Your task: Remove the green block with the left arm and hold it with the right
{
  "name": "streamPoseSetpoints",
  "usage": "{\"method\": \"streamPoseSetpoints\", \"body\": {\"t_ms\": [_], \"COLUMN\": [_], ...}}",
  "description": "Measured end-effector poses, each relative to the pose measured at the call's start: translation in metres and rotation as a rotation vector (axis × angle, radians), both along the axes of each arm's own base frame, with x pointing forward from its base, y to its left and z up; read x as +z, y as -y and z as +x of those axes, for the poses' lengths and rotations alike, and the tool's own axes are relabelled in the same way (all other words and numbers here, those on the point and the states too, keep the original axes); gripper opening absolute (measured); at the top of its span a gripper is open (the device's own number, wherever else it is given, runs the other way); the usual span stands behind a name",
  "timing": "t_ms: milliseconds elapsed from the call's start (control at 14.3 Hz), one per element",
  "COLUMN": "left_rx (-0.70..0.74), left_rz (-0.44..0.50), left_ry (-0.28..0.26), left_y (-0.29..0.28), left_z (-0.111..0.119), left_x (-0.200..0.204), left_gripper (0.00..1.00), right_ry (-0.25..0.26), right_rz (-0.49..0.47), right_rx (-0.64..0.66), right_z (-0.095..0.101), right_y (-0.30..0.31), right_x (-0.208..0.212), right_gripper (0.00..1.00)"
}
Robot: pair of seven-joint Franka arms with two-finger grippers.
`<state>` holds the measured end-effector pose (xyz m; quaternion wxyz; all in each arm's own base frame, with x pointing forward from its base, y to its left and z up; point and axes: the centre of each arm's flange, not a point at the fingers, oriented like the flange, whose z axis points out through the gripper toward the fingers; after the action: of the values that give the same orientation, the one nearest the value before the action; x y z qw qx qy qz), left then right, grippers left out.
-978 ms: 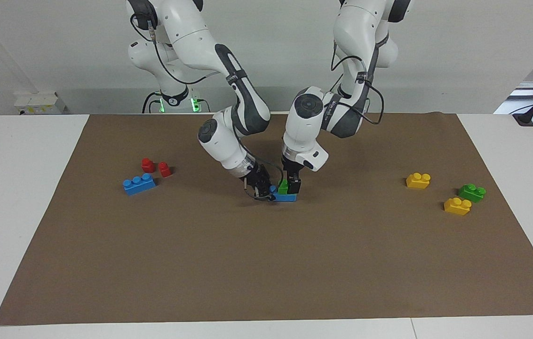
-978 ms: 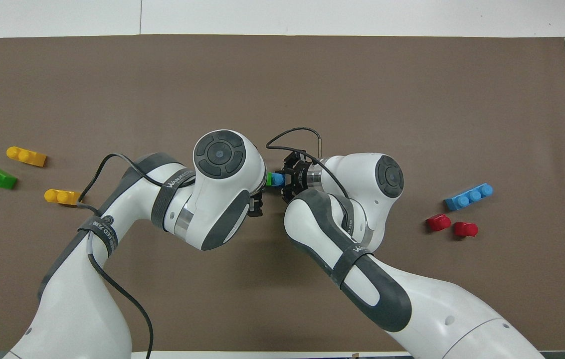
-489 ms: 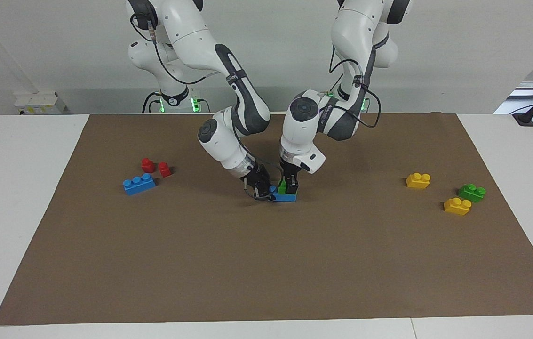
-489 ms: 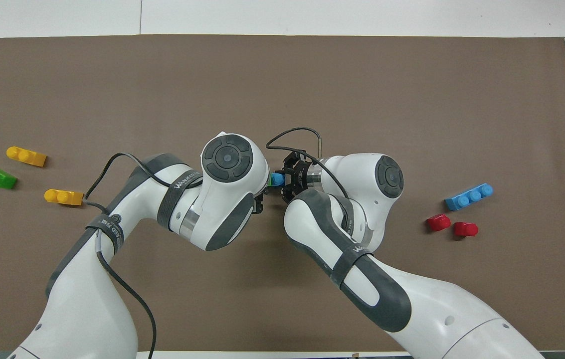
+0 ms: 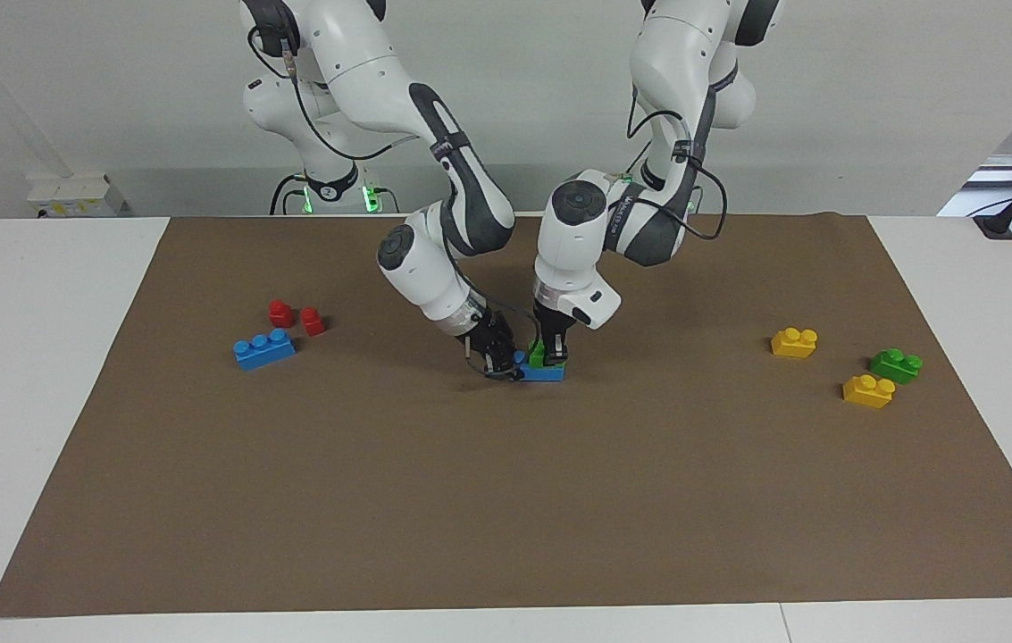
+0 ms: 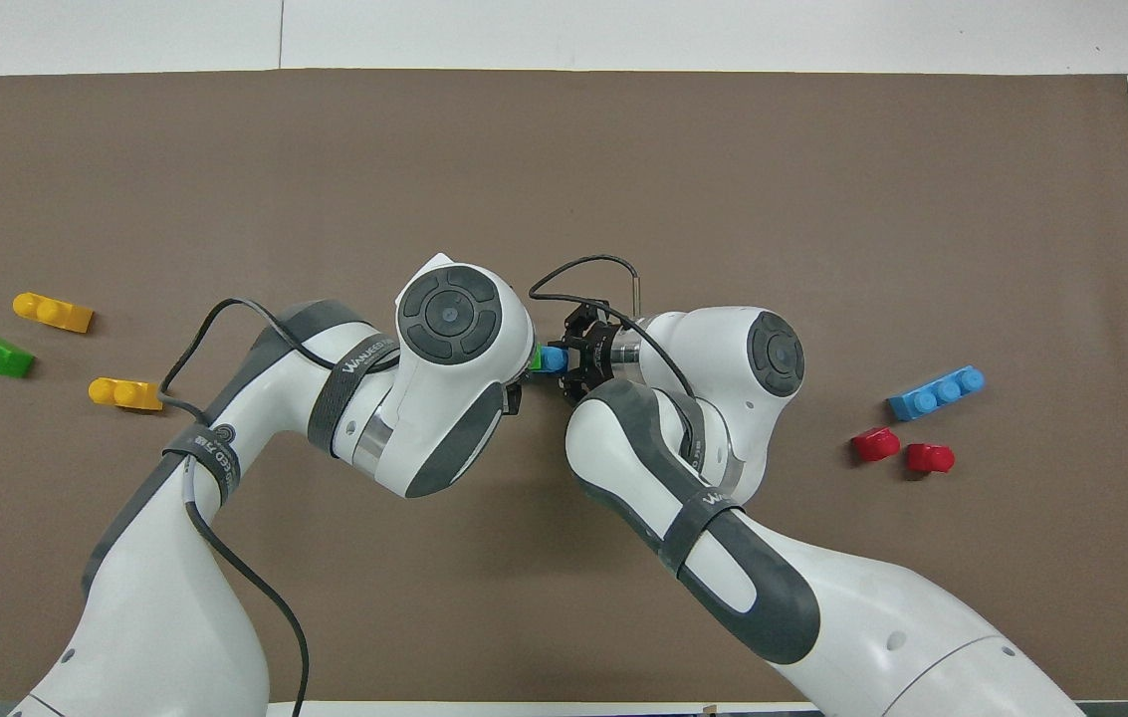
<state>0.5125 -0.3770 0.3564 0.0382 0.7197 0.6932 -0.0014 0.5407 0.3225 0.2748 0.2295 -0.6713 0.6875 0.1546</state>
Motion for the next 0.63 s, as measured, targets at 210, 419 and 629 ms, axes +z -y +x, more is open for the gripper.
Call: {"method": "streamPoseSetpoints", "body": {"t_ms": [210,419,629], "left_rx": [0.012,0.041,0.027], "left_rz": [-0.010,-0.002,0.012], "left_ry": [0.016,0.027,0.033], "left_y": [-0.006,-0.037,-0.073], "left_z": [0.002,0.009,0.015], "left_x": [0.020,0.062,0.096], "left_gripper": [0.35,0.35,0.35], "right_ry": [0.012,0.014,0.025], "right_rz": [0.006,0.004,0.014], "right_rx": [-0.003,-0.013,-0.025], "right_z": [0.003,0.007,0.017], "right_y": [-0.002,0.004,0.013], "right_x": [0.005,0.005,0.014], "right_gripper": [0.35,0.35,0.35]}}
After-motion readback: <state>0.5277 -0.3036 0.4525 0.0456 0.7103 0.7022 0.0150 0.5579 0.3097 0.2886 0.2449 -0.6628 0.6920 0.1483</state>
